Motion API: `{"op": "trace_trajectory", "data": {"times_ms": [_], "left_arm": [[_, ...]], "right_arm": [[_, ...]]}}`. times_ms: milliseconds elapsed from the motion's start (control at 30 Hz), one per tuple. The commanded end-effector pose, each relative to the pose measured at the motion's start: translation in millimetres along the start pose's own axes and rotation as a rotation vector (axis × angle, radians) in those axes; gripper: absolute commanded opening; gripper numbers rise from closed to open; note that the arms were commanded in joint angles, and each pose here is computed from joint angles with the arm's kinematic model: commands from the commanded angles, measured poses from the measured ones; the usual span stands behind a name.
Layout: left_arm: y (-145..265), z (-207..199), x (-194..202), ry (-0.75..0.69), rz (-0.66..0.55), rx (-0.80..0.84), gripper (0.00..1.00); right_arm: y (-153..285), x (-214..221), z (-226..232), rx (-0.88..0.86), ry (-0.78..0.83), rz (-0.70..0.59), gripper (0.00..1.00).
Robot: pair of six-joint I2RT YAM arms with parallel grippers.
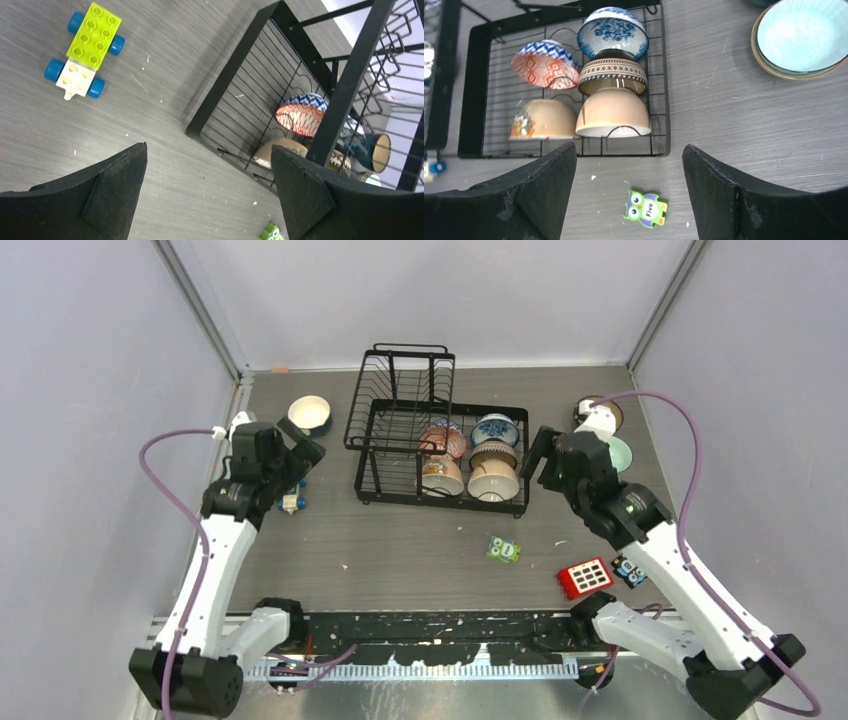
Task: Unload the bowls from the dish rack
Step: Adjust the dish rack at the center of the board.
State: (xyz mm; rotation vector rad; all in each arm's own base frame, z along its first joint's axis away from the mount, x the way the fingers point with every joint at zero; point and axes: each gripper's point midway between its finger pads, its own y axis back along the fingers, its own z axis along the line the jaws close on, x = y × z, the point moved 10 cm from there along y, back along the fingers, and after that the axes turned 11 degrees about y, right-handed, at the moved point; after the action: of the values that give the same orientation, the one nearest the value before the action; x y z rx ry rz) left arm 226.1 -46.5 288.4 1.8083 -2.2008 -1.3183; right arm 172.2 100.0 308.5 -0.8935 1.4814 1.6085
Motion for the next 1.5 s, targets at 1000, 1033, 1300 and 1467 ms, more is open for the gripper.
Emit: {"op": "trace_trajectory", "data": {"times_ms": [1000, 1033, 1300, 1467], "left_arm": [[43.9, 57.3, 74.9, -0.150, 0.180, 0.284, 0.90], [45.6, 56.6, 74.8, -0.163, 0.162, 0.307, 0.90], [42.8, 52.9, 84.1, -0.230, 0.110, 0.478, 0.90], [34.4, 49.6, 91.0, -0.241, 0.091, 0.544, 0.90]], "right_arm": [[-192.8, 59.2, -22.5, 0.291, -0.213, 0.312, 0.44], [-193.8, 61.1, -22.9, 0.294, -0.213, 0.320, 0.42], [-190.7, 73.9, -25.3, 0.313, -0.224, 0.358, 0.22], [-181.0, 80.7, -29.7, 0.336, -0.222, 0.376, 0.09]]}}
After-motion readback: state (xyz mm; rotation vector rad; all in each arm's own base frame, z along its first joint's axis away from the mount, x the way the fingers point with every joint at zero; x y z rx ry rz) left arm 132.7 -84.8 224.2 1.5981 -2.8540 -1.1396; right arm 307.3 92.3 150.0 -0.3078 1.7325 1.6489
